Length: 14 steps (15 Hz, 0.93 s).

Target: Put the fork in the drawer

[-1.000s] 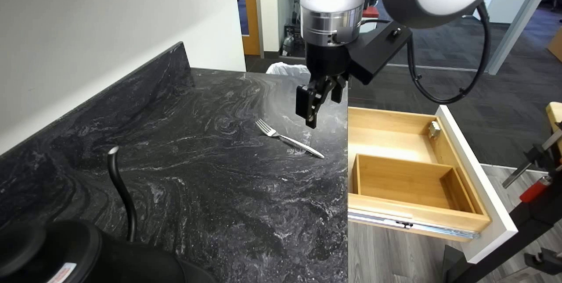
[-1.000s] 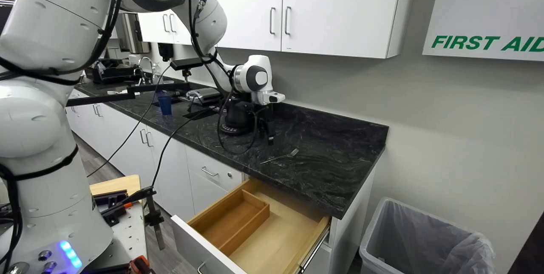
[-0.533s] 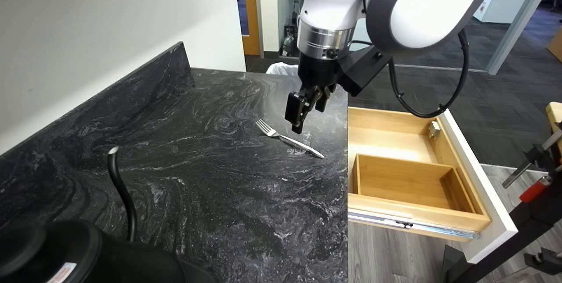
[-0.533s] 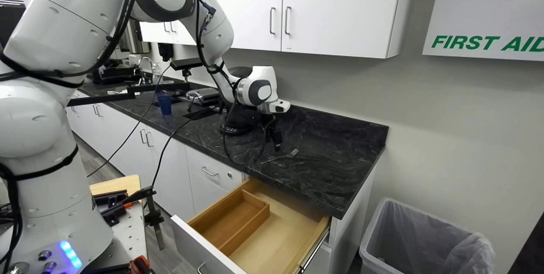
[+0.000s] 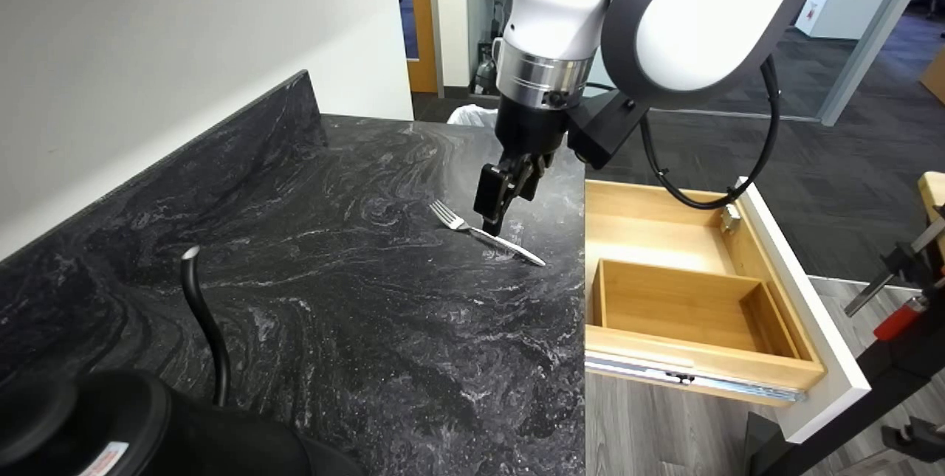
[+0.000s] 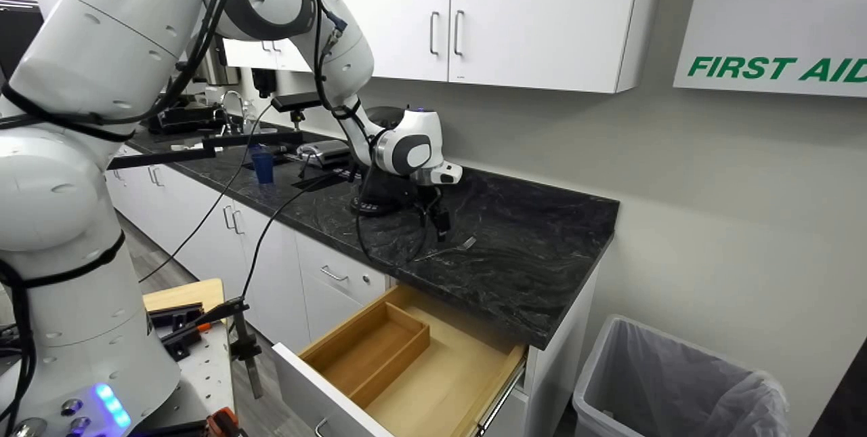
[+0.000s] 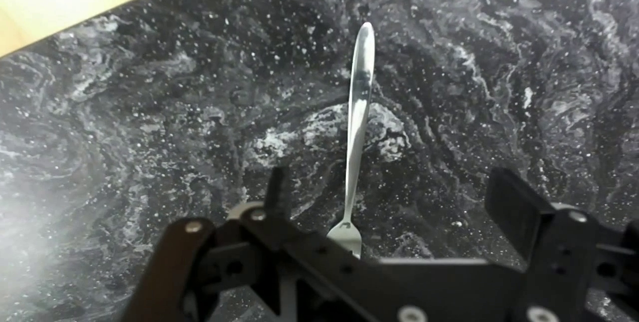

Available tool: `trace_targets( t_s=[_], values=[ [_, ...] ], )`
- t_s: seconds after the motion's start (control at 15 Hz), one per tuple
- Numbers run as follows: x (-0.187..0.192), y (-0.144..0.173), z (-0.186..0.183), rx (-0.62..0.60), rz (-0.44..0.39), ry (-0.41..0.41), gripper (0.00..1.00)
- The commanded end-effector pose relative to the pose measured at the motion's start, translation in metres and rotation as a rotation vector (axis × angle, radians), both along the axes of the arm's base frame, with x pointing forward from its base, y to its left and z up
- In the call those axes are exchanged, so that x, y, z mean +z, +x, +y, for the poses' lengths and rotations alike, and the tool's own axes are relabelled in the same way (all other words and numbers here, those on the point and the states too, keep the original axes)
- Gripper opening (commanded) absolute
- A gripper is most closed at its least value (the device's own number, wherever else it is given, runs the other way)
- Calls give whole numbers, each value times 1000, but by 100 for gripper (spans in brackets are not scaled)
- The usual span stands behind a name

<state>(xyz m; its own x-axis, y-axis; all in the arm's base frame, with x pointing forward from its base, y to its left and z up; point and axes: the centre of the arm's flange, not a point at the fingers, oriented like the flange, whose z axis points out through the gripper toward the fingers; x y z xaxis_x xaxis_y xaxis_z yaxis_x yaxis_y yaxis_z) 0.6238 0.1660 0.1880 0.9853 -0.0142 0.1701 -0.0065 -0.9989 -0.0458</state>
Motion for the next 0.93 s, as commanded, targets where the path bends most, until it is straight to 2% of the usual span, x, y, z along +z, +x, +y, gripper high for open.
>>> trace_targets(
  t_s=[0.0, 0.33, 0.87],
  values=[
    [-7, 10, 3, 33, -53, -7, 100],
    [-10, 29, 13, 46, -110, -36, 100],
    [-43, 47, 8, 30, -99, -92, 100]
  ],
)
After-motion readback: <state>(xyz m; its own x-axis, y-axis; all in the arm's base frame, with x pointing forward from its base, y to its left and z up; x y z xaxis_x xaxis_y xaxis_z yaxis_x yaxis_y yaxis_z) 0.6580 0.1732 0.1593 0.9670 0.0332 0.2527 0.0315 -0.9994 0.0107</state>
